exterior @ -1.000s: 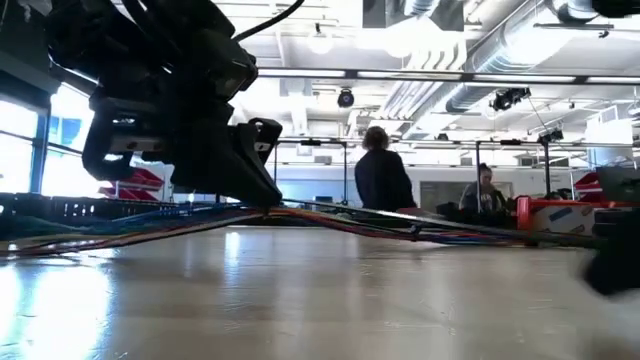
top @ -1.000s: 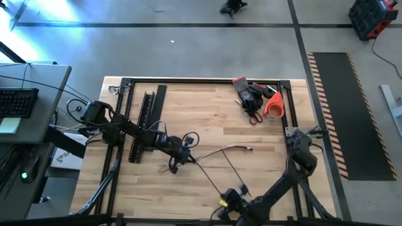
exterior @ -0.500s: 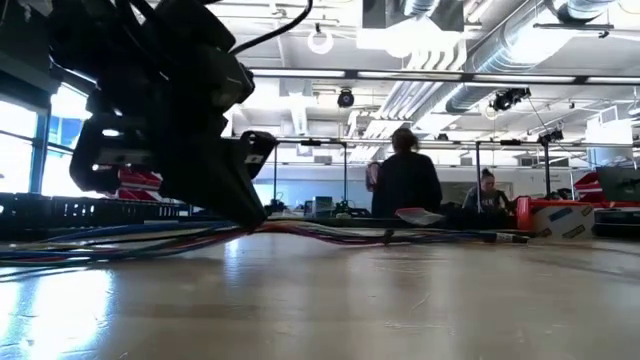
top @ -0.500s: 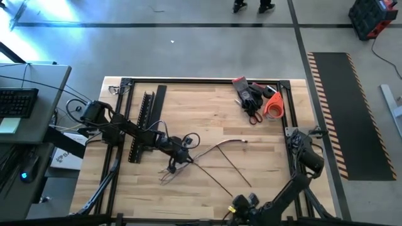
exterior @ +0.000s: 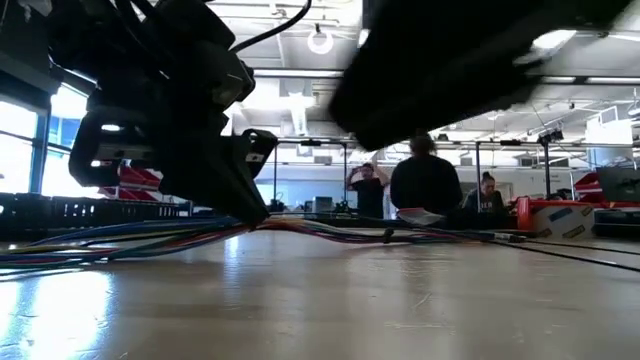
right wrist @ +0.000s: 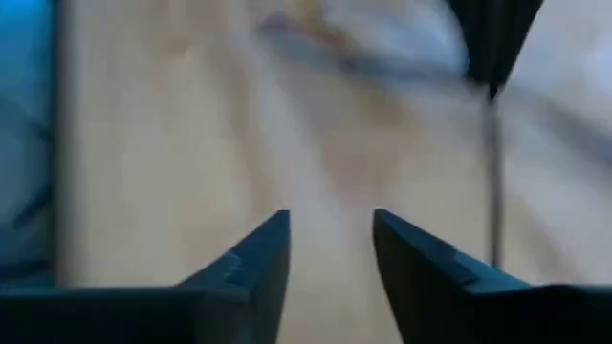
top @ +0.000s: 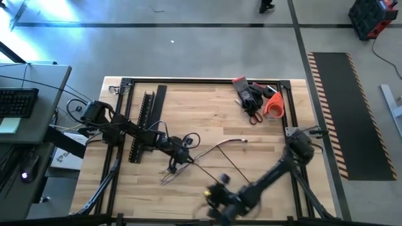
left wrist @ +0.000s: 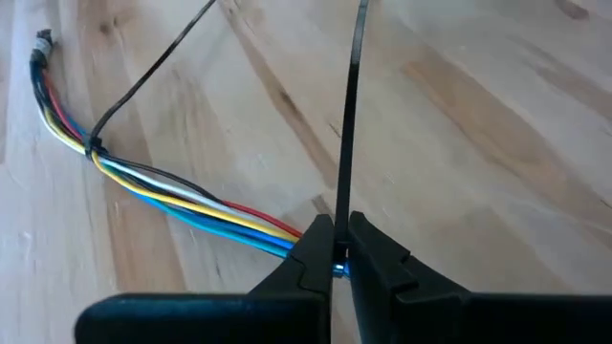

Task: Ziptie cables
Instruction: Wrap the cables together using the black zip tie

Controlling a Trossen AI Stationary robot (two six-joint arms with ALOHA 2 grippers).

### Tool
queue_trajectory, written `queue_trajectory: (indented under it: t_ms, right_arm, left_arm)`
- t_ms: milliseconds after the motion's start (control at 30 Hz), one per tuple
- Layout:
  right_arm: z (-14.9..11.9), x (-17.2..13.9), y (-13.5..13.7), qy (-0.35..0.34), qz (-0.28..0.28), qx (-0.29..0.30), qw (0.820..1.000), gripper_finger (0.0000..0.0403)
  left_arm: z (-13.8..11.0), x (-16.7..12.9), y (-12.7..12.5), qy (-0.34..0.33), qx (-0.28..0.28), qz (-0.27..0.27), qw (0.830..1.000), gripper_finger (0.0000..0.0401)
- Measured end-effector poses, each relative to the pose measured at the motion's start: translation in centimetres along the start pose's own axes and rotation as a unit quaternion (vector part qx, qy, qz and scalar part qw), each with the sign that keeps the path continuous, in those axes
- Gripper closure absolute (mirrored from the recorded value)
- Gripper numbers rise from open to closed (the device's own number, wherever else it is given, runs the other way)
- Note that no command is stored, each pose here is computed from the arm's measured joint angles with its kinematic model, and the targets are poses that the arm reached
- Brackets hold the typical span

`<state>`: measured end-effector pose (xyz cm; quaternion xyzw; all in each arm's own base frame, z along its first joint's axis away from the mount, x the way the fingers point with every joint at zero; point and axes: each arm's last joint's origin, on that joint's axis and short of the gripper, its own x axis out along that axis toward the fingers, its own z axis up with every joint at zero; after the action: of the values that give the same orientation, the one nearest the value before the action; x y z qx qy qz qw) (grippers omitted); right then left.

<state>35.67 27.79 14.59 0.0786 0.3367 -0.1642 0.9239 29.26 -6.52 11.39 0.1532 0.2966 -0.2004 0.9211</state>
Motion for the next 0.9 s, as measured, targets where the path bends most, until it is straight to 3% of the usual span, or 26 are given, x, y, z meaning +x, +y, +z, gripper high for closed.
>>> queue_trajectory:
  t_ms: [133,300,500,767,900]
  right_arm:
    - [0.8,4.4,-2.1,-0.036,-0.076,-0.033,0.996,0.0229]
    - [1.3,6.5,-3.7,-0.042,-0.115,-0.015,0.992,0.0233]
    - [1.2,7.8,-4.3,-0.037,-0.125,-0.013,0.991,0.0281]
    - [0.7,8.0,-4.3,-0.034,-0.130,0.003,0.991,0.0390]
    - [0.5,7.6,-4.0,-0.044,-0.132,0.007,0.990,0.0397]
  left_arm:
    - [0.0,0.0,-0.3,0.001,-0.001,-0.004,1.000,0.0401]
    - [0.1,0.1,-0.6,0.002,0.001,-0.009,1.000,0.0401]
    - [0.2,0.1,-0.7,-0.002,0.003,-0.010,1.000,0.0401]
    - [0.2,0.1,-0.7,-0.001,0.004,-0.009,1.000,0.0401]
    - [0.2,0.1,-0.7,0.000,0.003,-0.010,1.000,0.0401]
